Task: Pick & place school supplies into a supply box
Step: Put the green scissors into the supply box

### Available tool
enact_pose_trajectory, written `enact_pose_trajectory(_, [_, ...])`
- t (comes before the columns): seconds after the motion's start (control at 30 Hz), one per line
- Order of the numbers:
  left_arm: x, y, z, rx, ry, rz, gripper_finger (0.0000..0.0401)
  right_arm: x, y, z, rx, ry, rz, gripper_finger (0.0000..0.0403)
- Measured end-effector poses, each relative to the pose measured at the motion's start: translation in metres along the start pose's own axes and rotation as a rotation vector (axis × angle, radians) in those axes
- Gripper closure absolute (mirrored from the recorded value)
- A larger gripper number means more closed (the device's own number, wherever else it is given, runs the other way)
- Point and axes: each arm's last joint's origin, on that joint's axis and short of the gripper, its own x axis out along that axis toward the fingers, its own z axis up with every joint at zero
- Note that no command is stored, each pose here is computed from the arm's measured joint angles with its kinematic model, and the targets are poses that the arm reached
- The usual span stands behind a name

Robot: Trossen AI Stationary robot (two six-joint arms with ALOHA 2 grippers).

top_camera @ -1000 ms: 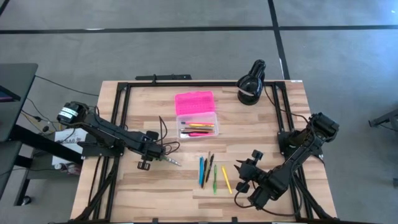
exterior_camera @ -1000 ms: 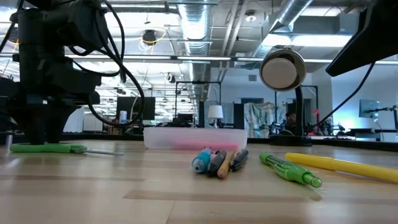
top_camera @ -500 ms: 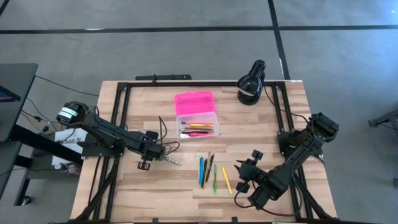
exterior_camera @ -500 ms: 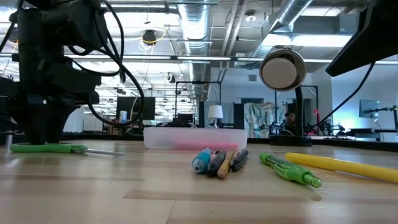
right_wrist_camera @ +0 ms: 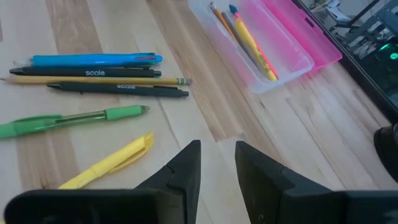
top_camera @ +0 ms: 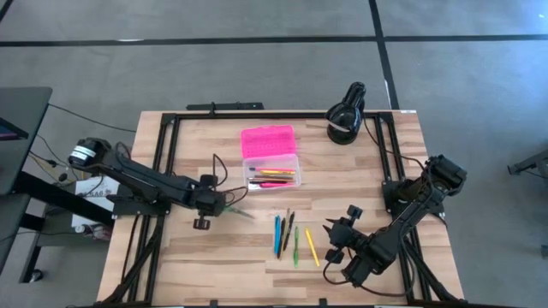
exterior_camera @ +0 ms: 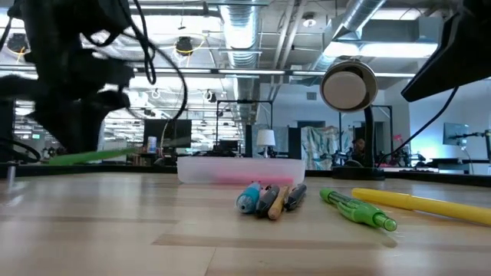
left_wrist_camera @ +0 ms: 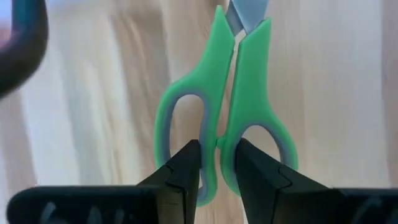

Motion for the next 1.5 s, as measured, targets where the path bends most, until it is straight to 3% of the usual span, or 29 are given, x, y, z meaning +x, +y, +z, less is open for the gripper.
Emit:
enact_pose_trajectory(0.3, [-0.014,0.024,0.026,-0.192,-0.312,0.095,0.0318,0.005,-0.002,0.003,-0.004,0.005,-0.016,0.0308])
enact_pose_trajectory(0.63, [-0.005,0.062,0.054,-0.305,-0.526,0.218,0.0318,0.011,-0.005,0.007,0.004,0.015,-0.036,0.0308])
enact_pose_trajectory(0.93, [0.027,0.088,0.092,-0.341,-0.401,0.191,0.0318,0.012,-0.006,0.007,0.002,0.017,-0.039,0.0308])
enact_pose_trajectory(1.17, [0.045,0.098,0.125,-0.288,-0.154,0.211,0.0318,0.011,-0.006,0.006,-0.003,0.021,-0.038,0.0308])
enact_pose_trajectory(1.3, [0.047,0.101,0.134,-0.271,-0.058,0.228,0.0318,0.009,-0.005,0.005,-0.011,0.018,-0.032,0.0308])
enact_pose_trajectory(1.5, [0.04,0.103,0.137,-0.295,-0.021,0.23,0.0318,0.008,-0.004,0.004,-0.014,0.016,-0.03,0.0308])
